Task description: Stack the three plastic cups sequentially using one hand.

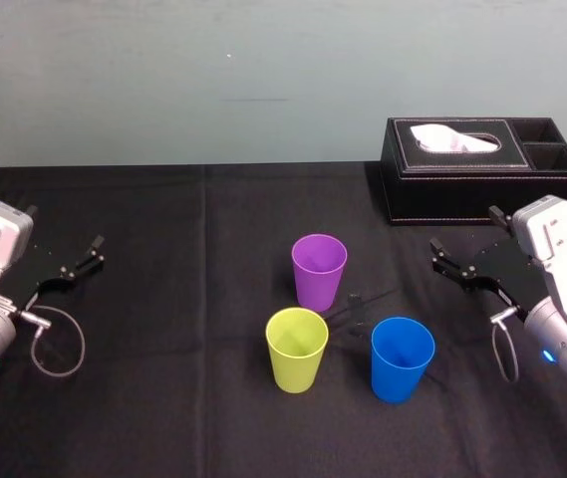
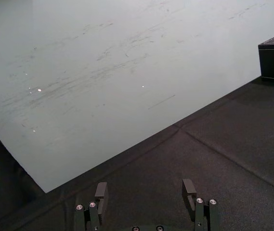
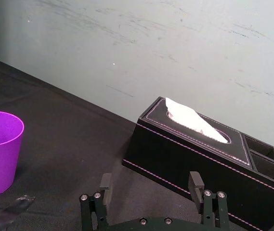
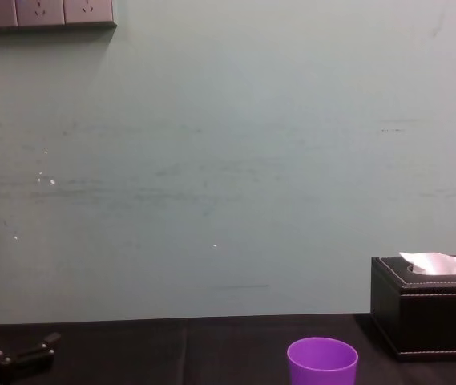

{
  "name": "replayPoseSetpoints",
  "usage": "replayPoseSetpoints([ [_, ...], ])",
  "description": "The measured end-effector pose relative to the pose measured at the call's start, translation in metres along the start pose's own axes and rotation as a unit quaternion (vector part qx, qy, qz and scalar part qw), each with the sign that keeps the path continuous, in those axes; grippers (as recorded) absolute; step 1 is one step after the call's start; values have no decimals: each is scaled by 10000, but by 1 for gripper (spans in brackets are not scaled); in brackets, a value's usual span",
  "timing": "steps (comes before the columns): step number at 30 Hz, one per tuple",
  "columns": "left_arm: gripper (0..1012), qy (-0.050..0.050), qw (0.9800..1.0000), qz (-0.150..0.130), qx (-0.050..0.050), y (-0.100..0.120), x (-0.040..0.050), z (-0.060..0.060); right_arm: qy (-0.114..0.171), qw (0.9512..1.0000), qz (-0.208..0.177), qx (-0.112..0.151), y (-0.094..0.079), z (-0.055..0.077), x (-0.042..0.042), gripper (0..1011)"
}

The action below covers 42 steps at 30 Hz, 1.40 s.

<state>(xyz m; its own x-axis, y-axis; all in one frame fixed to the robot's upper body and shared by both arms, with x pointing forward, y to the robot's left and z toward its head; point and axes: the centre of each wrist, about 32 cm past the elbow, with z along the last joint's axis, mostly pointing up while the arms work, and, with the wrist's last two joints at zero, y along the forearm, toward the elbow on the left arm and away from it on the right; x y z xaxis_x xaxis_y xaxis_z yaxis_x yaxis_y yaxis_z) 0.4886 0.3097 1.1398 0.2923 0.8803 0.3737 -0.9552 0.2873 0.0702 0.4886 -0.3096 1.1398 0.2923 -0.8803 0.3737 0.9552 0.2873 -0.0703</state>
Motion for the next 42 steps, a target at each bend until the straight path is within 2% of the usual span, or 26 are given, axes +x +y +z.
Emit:
replayPoseSetpoints([
  [16, 1010, -1, 10000, 0, 0, 0, 0, 0, 4, 10000, -4, 2, 0, 1, 2, 1003],
  [22, 1010, 0, 10000, 0, 0, 0, 0, 0, 88, 10000, 0, 41, -38, 9, 41, 1003],
  [32, 1010, 0, 10000, 0, 0, 0, 0, 0, 456, 9986, 161, 204, -240, 93, 261, 1003],
  [42, 1010, 0, 10000, 0, 0, 0, 0, 0, 760, 9937, 709, 414, -580, 199, 539, 1003],
])
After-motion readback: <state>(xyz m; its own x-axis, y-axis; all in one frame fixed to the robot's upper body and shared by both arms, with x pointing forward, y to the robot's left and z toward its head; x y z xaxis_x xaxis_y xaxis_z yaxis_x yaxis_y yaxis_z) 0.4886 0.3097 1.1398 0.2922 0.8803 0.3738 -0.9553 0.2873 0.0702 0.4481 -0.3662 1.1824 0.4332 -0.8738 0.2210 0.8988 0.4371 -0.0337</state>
